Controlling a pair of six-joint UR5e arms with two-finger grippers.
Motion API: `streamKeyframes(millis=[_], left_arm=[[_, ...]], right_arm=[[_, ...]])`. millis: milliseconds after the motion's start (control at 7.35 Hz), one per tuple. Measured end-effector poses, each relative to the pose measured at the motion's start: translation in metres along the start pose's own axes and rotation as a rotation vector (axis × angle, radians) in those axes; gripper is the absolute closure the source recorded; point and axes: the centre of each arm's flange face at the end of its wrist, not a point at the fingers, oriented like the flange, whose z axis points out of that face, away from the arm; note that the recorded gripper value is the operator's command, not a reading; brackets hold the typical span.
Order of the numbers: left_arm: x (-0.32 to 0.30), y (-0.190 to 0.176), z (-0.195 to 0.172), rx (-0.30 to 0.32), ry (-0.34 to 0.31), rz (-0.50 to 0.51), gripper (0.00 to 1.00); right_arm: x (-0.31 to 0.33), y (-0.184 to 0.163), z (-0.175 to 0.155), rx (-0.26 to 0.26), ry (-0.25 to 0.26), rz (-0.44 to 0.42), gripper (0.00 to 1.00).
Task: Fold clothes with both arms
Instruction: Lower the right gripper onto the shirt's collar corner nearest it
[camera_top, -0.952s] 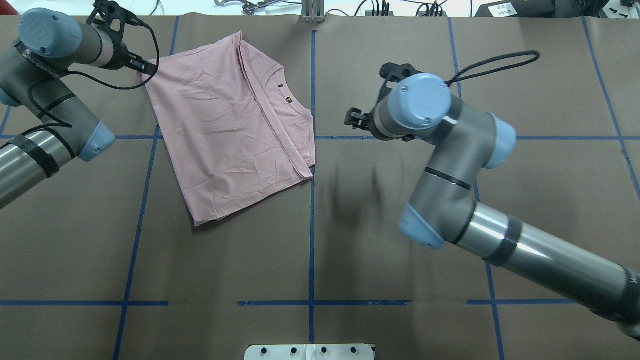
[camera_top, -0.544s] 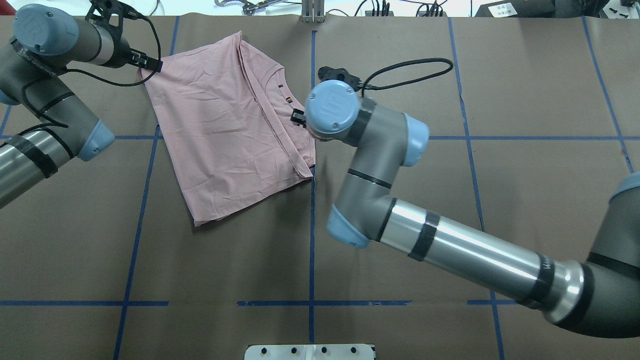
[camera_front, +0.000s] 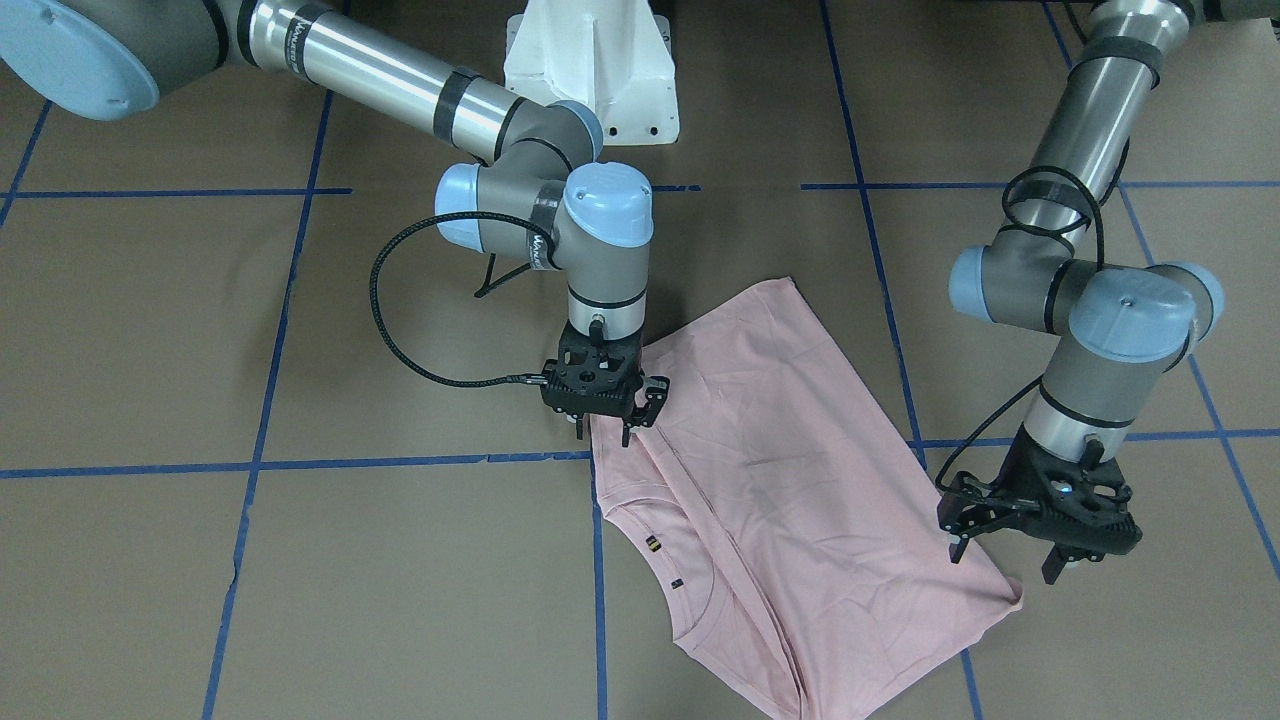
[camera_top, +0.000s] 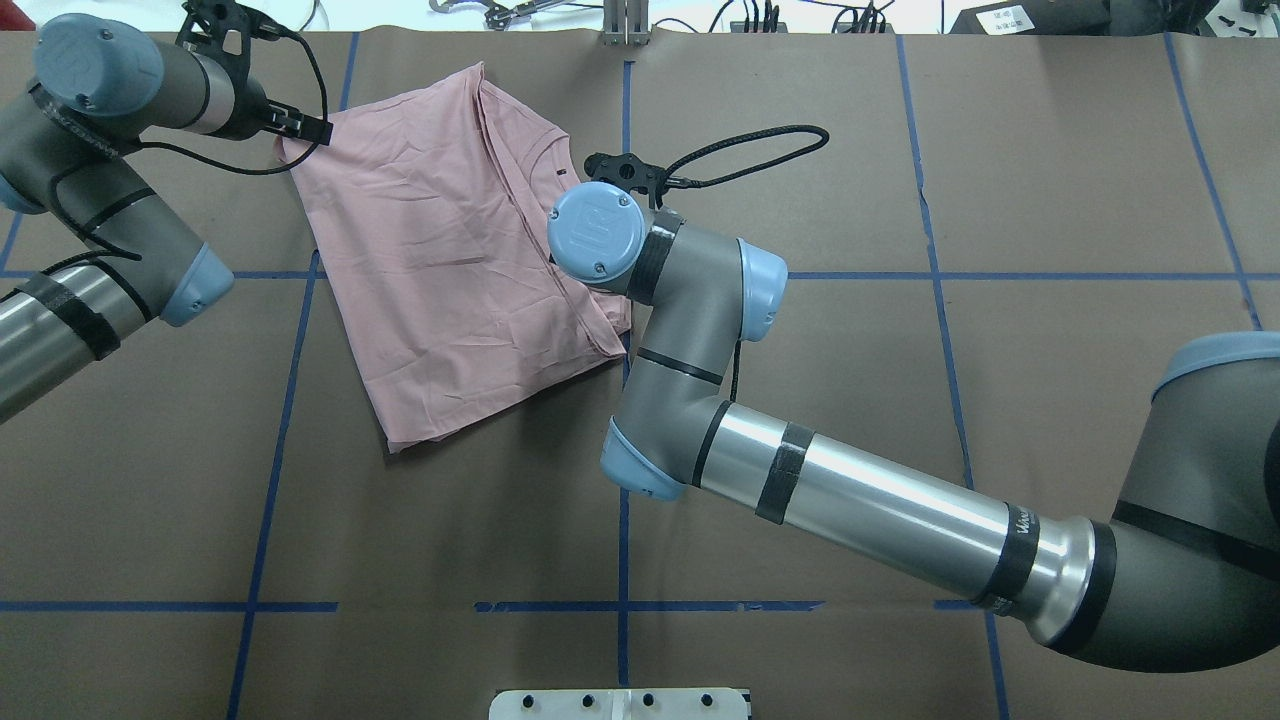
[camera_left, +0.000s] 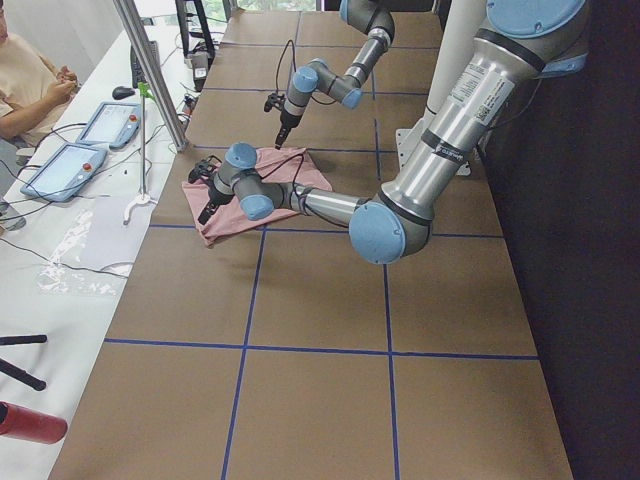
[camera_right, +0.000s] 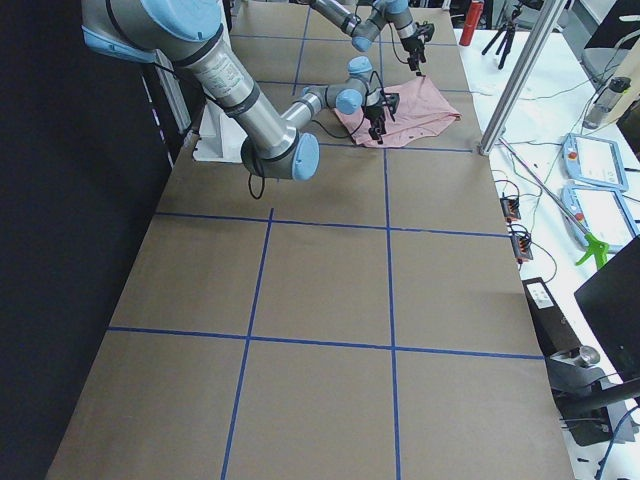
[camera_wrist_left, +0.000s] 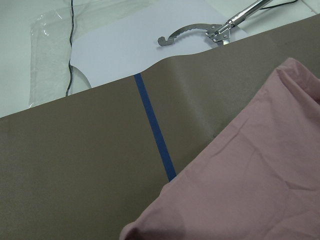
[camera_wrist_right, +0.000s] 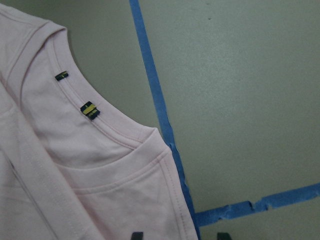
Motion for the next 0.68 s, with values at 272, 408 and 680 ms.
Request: streamKeyframes(millis=[272,408,680], left_arm=[[-0.0003,0.0012,0.0009,-0.003,-0.001,-0.002,0.00],[-0.0008,0.0018,0.0011,-0.004,-0.002,-0.002,0.00],[-0.0010,0.0025,0.0014,-0.005,-0.002,-0.002,0.00]], right_arm=[[0.0029,0.0020,0.0097,0.004,0.021,-0.064,0.46],[0.0029,0.0035,0.0115,0.007,0.025,-0.078,0.49],[0.0000,0.0060,0.0120,0.011,0.025,-0.083,0.54]])
